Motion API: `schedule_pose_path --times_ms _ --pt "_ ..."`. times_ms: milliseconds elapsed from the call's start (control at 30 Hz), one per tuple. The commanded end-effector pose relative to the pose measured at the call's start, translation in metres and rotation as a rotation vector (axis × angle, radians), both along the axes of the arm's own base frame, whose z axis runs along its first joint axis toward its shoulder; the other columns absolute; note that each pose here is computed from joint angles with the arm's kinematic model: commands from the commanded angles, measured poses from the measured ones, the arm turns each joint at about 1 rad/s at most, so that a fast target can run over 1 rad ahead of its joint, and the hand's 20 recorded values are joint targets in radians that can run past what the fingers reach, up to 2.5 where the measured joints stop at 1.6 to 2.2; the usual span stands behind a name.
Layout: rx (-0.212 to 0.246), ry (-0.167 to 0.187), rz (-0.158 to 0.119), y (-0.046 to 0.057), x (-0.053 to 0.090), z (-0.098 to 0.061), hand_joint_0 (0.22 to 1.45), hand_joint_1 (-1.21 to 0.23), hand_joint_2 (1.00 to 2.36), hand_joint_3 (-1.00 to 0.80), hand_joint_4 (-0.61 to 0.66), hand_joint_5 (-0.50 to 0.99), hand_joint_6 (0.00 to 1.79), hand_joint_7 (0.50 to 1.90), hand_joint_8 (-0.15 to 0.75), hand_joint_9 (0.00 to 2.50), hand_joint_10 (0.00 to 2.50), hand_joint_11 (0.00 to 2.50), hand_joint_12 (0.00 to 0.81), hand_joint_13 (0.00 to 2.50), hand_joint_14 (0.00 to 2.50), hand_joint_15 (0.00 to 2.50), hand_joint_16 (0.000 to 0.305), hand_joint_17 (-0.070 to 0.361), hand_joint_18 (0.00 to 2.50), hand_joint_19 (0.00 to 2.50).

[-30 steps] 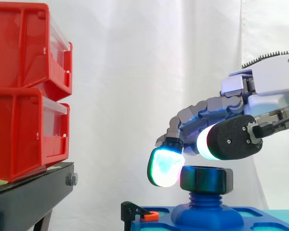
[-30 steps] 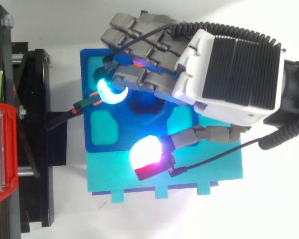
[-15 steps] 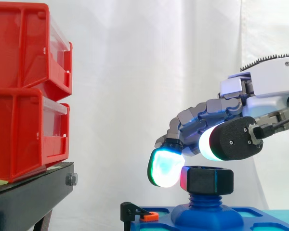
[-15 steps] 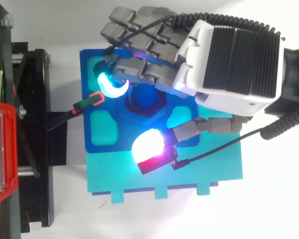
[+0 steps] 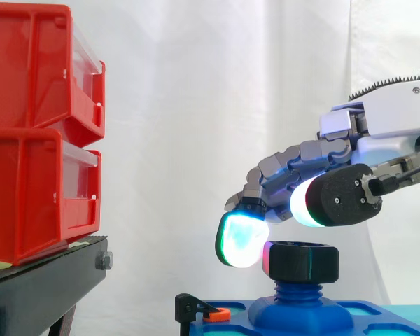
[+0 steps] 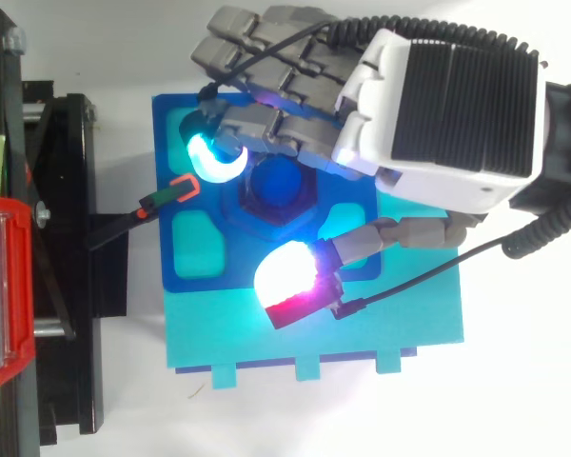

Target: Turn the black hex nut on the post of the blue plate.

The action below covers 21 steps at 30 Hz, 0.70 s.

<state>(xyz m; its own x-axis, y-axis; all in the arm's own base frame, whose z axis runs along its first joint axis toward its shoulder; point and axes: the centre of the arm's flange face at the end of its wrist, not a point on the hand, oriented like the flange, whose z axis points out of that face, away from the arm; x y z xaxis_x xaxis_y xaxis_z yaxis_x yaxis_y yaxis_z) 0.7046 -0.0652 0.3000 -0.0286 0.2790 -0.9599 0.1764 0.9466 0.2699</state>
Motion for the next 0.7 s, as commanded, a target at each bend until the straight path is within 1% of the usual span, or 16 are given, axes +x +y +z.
schedule_pose_path --times_ms 0,67,200,233,300,333,367,667 --pt "0.001 -0.005 0.001 -0.001 -0.001 0.003 0.39 -0.34 1.00 -0.50 0.28 -0.20 0.50 0.98 0.258 0.20 0.00 0.02 0.392 0.20 0.00 0.04 0.058 0.131 0.17 0.17" --pt "0.001 -0.008 -0.001 -0.002 -0.002 0.006 0.39 -0.34 1.00 -0.50 0.28 -0.20 0.50 0.98 0.258 0.20 0.00 0.03 0.392 0.20 0.00 0.04 0.058 0.131 0.17 0.17" --pt "-0.005 -0.007 0.000 -0.002 -0.002 0.006 0.39 -0.34 1.00 -0.50 0.28 -0.20 0.50 0.98 0.258 0.21 0.00 0.02 0.392 0.20 0.00 0.04 0.058 0.131 0.17 0.18" --pt "-0.004 -0.011 0.000 -0.003 -0.002 0.009 0.39 -0.34 1.00 -0.50 0.28 -0.20 0.50 0.98 0.258 0.20 0.00 0.02 0.392 0.20 0.00 0.04 0.058 0.130 0.18 0.18" --pt "-0.007 -0.011 0.001 -0.001 -0.002 0.009 0.39 -0.34 1.00 -0.50 0.29 -0.20 0.50 0.99 0.258 0.20 0.00 0.03 0.392 0.20 0.00 0.04 0.058 0.131 0.18 0.17" --pt "-0.006 -0.018 0.003 -0.001 -0.003 0.015 0.39 -0.34 1.00 -0.50 0.28 -0.20 0.50 0.99 0.258 0.20 0.00 0.03 0.392 0.20 0.00 0.04 0.058 0.130 0.18 0.18" --pt "-0.006 -0.020 0.004 0.001 -0.003 0.016 0.39 -0.34 1.00 -0.50 0.29 -0.20 0.50 0.99 0.258 0.21 0.00 0.02 0.392 0.20 0.00 0.04 0.058 0.130 0.18 0.18" --pt "-0.016 -0.015 0.005 0.000 -0.004 0.015 0.39 -0.34 1.00 -0.50 0.29 -0.20 0.50 0.98 0.258 0.20 0.00 0.03 0.392 0.20 0.00 0.04 0.058 0.130 0.18 0.18"
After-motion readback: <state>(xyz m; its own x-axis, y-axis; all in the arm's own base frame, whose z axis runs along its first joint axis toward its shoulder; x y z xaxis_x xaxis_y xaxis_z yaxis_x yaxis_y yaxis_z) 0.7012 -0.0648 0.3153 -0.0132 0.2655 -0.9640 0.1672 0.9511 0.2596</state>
